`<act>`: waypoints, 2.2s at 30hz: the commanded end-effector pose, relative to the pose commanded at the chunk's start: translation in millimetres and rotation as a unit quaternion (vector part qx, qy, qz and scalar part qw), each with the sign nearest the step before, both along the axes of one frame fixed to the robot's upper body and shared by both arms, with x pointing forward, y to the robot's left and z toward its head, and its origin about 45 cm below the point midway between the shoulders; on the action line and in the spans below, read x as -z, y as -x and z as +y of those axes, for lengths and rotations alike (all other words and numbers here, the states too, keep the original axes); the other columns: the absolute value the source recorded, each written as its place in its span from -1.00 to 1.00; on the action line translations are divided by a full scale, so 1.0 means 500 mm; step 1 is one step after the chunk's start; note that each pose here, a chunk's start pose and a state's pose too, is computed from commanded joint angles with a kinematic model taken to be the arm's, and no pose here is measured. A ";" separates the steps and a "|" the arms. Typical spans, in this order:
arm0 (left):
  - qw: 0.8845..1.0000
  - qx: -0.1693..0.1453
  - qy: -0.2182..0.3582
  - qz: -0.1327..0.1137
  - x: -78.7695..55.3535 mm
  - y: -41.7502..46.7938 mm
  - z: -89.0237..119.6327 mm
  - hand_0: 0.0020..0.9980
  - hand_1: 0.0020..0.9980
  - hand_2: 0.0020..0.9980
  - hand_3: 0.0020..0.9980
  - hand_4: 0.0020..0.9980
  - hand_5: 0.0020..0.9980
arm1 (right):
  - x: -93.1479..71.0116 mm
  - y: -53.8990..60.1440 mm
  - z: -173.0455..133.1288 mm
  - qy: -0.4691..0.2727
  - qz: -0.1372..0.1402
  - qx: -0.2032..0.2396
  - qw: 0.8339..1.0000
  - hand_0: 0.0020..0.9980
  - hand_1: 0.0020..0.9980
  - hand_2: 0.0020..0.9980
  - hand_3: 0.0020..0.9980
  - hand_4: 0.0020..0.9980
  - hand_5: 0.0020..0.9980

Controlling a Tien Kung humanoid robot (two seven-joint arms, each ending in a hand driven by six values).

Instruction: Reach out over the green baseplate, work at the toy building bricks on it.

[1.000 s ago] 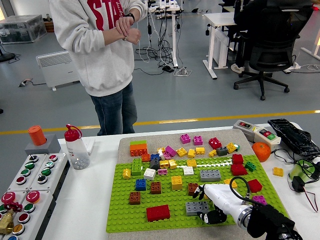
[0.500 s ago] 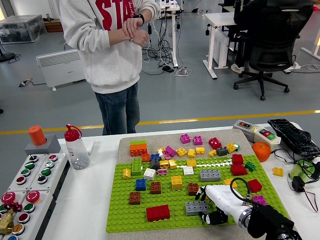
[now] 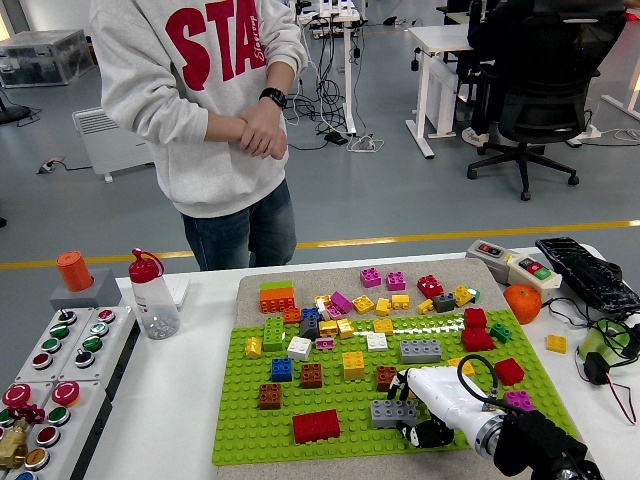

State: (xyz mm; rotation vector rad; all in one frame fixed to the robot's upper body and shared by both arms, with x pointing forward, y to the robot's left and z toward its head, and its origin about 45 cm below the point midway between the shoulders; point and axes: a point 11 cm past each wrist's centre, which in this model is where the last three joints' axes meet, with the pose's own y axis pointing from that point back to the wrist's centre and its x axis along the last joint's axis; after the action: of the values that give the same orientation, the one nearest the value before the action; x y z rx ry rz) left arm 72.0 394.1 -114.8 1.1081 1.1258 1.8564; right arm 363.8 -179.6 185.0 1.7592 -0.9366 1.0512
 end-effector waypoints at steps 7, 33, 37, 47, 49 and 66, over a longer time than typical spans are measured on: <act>1.000 0.001 0.000 0.000 0.000 -0.001 0.000 0.36 0.40 0.45 0.15 -0.34 1.00 | -0.001 0.003 0.001 -0.002 0.001 -0.003 1.000 -0.95 -0.59 0.09 0.12 0.38 -0.79; 1.000 0.003 0.001 0.007 0.001 0.008 0.000 0.36 0.40 0.45 0.16 -0.34 1.00 | -0.007 0.044 0.005 -0.009 0.003 -0.024 1.000 -0.94 -0.56 0.09 0.10 0.30 -0.90; 1.000 0.003 0.001 0.006 0.001 0.007 0.000 0.36 0.40 0.45 0.16 -0.34 1.00 | -0.006 0.047 0.005 -0.012 0.006 -0.025 1.000 -0.94 -0.56 0.09 0.10 0.30 -0.90; 1.000 0.003 0.001 0.005 0.001 0.004 -0.001 0.36 0.40 0.44 0.16 -0.34 1.00 | -0.002 0.050 0.012 -0.015 0.010 -0.030 0.999 -0.94 -0.56 0.09 0.10 0.29 -0.90; 1.000 0.003 0.002 0.005 0.001 0.004 -0.001 0.36 0.40 0.44 0.16 -0.34 1.00 | -0.002 0.050 0.015 -0.016 0.010 -0.030 0.999 -0.94 -0.56 0.09 0.10 0.29 -0.90; 1.000 0.003 0.002 0.005 0.001 0.002 -0.001 0.36 0.40 0.44 0.15 -0.34 1.00 | 0.000 0.055 0.031 -0.015 0.011 -0.038 0.999 -0.94 -0.55 0.10 0.10 0.29 -0.88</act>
State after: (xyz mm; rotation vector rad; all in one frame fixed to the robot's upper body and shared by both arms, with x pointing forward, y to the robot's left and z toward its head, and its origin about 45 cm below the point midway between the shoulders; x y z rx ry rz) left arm 70.8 393.6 -115.2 1.1185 1.1293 1.8454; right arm 336.2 -164.3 185.0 1.8401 -0.8815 1.0687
